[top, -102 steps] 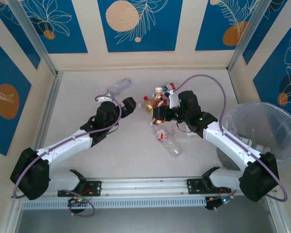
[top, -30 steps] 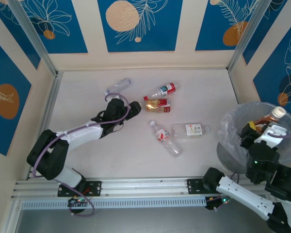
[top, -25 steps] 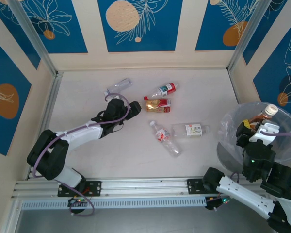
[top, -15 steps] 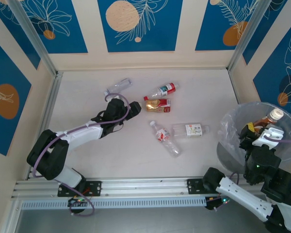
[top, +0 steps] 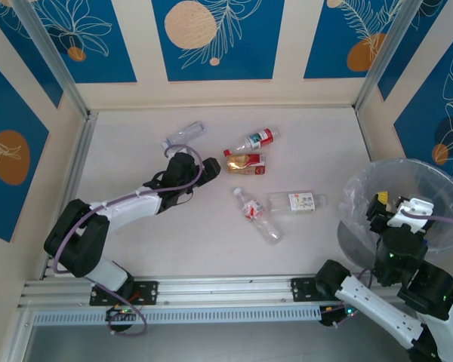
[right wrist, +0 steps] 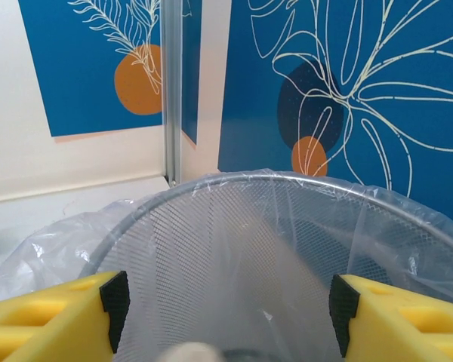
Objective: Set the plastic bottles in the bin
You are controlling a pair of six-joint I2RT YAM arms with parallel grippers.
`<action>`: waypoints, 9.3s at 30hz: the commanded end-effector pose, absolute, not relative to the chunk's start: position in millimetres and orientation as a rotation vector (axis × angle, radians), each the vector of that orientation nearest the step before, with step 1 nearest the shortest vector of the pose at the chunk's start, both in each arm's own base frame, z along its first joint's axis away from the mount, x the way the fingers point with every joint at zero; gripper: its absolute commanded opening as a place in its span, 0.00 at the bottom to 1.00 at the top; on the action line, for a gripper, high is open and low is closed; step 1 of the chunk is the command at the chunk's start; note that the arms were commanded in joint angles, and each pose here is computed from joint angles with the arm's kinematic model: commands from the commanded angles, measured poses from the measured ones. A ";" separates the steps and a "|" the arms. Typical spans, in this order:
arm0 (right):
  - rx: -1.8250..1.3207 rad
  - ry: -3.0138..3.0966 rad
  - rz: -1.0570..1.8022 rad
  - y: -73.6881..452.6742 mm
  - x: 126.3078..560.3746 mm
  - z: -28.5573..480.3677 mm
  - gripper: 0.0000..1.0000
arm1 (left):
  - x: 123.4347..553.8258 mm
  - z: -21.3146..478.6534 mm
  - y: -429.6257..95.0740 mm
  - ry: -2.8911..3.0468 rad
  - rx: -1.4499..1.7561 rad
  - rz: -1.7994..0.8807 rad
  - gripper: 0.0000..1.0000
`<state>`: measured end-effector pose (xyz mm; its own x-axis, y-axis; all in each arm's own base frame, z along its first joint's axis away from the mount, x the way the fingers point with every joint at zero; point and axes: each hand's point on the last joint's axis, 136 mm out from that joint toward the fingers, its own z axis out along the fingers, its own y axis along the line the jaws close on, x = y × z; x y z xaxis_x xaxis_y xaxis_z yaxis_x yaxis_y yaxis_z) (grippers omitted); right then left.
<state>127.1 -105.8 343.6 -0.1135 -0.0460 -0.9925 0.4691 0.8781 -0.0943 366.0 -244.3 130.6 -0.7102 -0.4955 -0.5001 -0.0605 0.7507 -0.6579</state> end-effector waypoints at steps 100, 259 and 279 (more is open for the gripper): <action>-1.147 2.883 0.004 266.5 305.7 28.1 0.86 | 337.6 110.6 -161.6 2.299 -0.694 -0.611 0.99; 1.092 1.716 -0.907 -184.7 149.4 293.1 0.13 | 386.0 110.3 -260.3 2.379 -0.307 -1.039 0.99; 1.123 1.894 -0.878 -170.9 138.8 258.5 0.85 | 387.6 107.6 -263.2 2.405 -0.302 -1.046 0.99</action>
<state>145.2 -176.0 269.0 -0.3251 0.3421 -0.8816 0.9060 0.3797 -0.1868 383.5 -260.0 102.7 -0.8458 -0.4055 -0.3467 -0.0256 0.6799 -0.7328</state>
